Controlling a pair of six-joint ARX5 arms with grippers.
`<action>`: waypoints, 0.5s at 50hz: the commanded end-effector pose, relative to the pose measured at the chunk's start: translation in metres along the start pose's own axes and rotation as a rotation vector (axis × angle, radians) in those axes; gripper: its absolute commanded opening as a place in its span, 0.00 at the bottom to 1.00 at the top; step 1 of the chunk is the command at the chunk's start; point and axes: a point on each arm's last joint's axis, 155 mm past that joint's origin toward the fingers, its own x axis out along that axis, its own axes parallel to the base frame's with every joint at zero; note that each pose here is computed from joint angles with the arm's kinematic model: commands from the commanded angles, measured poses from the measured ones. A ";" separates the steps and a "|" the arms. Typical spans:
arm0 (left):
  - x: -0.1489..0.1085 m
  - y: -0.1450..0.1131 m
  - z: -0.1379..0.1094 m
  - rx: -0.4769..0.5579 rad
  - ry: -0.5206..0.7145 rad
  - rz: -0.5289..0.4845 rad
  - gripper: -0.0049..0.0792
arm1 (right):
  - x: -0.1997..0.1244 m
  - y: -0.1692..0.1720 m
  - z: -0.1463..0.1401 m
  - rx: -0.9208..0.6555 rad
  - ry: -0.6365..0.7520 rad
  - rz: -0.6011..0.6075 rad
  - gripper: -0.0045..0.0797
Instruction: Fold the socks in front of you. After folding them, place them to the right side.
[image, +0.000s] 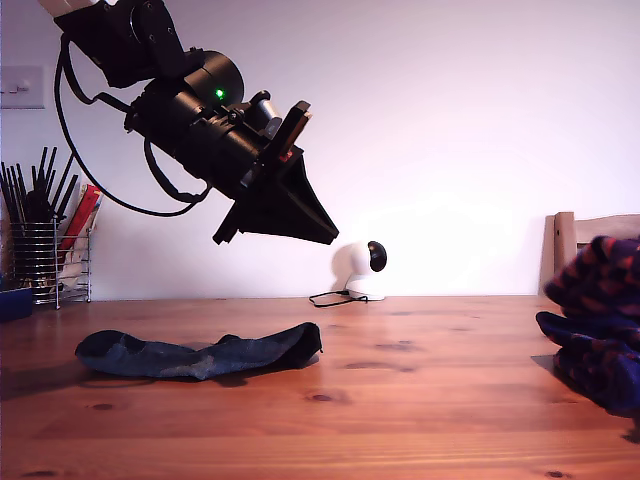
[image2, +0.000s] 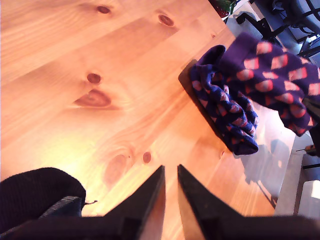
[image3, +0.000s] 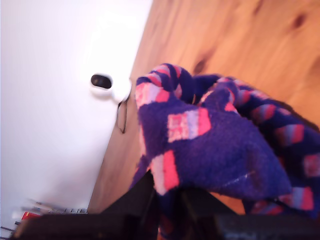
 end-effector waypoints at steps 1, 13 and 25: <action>0.002 0.002 0.000 0.006 0.002 -0.002 0.13 | 0.000 -0.008 0.000 -0.007 -0.002 -0.014 0.04; 0.002 0.002 0.001 0.009 -0.002 -0.002 0.13 | 0.007 -0.012 0.000 0.002 0.020 -0.016 0.04; 0.002 0.002 0.001 0.009 -0.001 -0.002 0.13 | 0.018 -0.025 -0.006 0.011 0.048 -0.042 0.04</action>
